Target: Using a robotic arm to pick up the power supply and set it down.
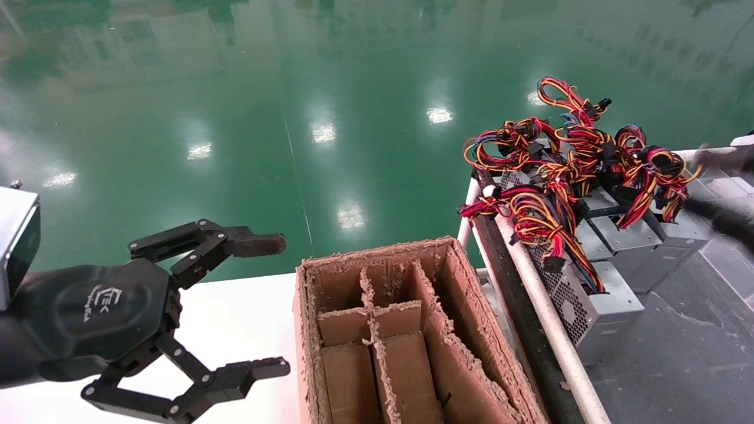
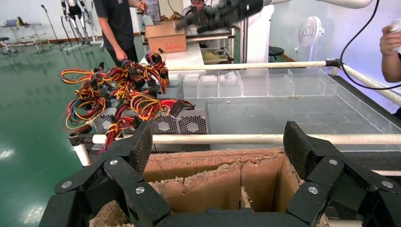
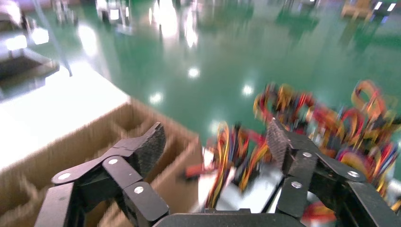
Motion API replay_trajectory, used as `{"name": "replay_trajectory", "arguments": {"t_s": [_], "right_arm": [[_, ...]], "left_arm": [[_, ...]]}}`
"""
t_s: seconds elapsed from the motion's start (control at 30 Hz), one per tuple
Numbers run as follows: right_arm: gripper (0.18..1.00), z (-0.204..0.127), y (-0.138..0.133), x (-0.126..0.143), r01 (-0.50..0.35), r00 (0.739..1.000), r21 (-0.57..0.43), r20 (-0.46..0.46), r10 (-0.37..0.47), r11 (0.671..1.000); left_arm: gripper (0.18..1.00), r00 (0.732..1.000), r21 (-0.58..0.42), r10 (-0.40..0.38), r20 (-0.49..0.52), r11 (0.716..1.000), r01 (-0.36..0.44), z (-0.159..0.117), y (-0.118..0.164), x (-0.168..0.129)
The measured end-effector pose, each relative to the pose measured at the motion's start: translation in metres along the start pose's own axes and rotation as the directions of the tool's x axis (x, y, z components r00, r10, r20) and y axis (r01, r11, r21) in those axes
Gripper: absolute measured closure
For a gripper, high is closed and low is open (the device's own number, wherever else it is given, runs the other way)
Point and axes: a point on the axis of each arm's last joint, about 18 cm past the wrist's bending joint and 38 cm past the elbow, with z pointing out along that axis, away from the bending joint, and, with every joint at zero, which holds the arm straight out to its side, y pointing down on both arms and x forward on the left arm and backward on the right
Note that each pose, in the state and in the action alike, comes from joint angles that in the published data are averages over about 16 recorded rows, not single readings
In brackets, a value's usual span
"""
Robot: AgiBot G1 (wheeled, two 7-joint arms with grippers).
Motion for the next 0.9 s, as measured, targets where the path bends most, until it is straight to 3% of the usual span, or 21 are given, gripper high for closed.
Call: {"name": "replay_trajectory", "arguments": {"t_s": [0.43,0.9], "right_arm": [[0.252,0.017,-0.010,-0.012,-0.002,0.998,0.086,0.063,-0.003,0.996],[0.180,0.058,-0.004,-0.044,0.014,0.979,0.084,0.203,-0.031,0.996]], "left_arm": [[0.183,1.000,0.000,0.000,0.000,1.000,0.000,0.000,0.000,0.000],[0.183,1.000,0.000,0.000,0.000,1.000,0.000,0.000,0.000,0.000]]}}
